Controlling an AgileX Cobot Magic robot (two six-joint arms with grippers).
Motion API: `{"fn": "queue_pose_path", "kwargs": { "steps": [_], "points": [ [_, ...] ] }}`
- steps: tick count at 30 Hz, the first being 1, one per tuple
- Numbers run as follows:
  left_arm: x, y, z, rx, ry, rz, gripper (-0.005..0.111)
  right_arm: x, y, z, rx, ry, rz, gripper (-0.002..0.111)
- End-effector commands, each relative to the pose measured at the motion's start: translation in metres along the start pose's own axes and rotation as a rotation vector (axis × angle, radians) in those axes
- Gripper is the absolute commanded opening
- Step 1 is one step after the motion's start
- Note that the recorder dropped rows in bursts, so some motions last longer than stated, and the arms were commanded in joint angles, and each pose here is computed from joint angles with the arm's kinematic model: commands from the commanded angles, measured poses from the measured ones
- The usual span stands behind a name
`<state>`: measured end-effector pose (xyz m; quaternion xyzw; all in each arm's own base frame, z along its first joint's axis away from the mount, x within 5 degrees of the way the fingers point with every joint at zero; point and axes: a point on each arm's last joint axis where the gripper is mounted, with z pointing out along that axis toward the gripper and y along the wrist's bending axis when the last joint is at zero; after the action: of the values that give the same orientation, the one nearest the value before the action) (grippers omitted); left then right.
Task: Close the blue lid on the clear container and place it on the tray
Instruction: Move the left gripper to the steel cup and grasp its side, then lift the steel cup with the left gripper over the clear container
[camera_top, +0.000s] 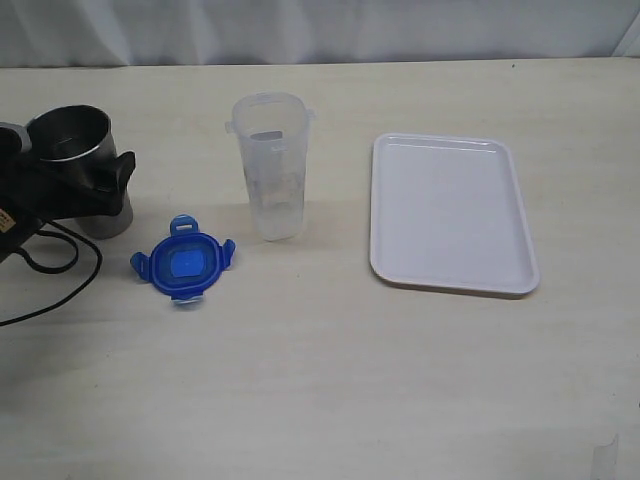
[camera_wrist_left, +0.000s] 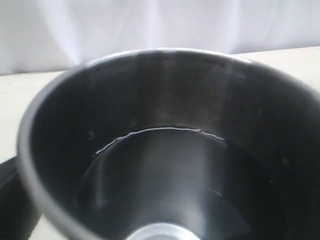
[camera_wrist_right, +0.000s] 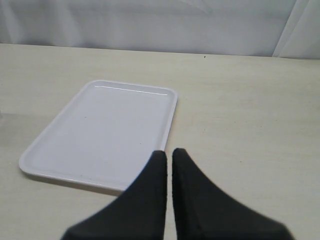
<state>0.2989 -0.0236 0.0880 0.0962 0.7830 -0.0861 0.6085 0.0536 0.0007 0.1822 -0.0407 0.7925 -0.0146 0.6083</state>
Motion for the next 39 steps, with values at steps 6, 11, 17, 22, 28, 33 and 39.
{"fn": "queue_pose_path", "kwargs": {
  "steps": [6, 11, 17, 22, 28, 33, 39],
  "points": [
    [-0.0026, -0.0022, 0.0037, 0.015, -0.019, -0.028, 0.102, 0.0002, -0.0004, -0.0001, 0.006, -0.004, -0.001, 0.004],
    [-0.0029, -0.0023, 0.0033, 0.015, -0.019, -0.028, 0.102, 0.0002, -0.0004, -0.0001, 0.006, -0.004, -0.001, 0.004],
    [-0.005, -0.0016, 0.0056, 0.015, -0.029, -0.047, 0.102, 0.0002, -0.0004, -0.0001, 0.006, -0.004, -0.001, 0.004],
    [-0.0054, -0.0015, 0.0061, 0.015, -0.031, -0.046, 0.102, 0.0002, -0.0004, -0.0001, 0.006, -0.004, -0.001, 0.004],
    [-0.0054, -0.0015, 0.0061, 0.015, -0.031, -0.046, 0.102, 0.0002, -0.0004, -0.0001, 0.006, -0.004, -0.001, 0.004],
    [-0.0054, -0.0015, 0.006, 0.015, -0.031, -0.046, 0.102, 0.0002, -0.0004, -0.0001, 0.006, -0.004, -0.001, 0.004],
    [-0.0054, -0.0017, 0.006, 0.017, -0.031, -0.046, 0.102, 0.0002, -0.0004, -0.0001, 0.006, -0.004, -0.001, 0.004]
  ]
}}
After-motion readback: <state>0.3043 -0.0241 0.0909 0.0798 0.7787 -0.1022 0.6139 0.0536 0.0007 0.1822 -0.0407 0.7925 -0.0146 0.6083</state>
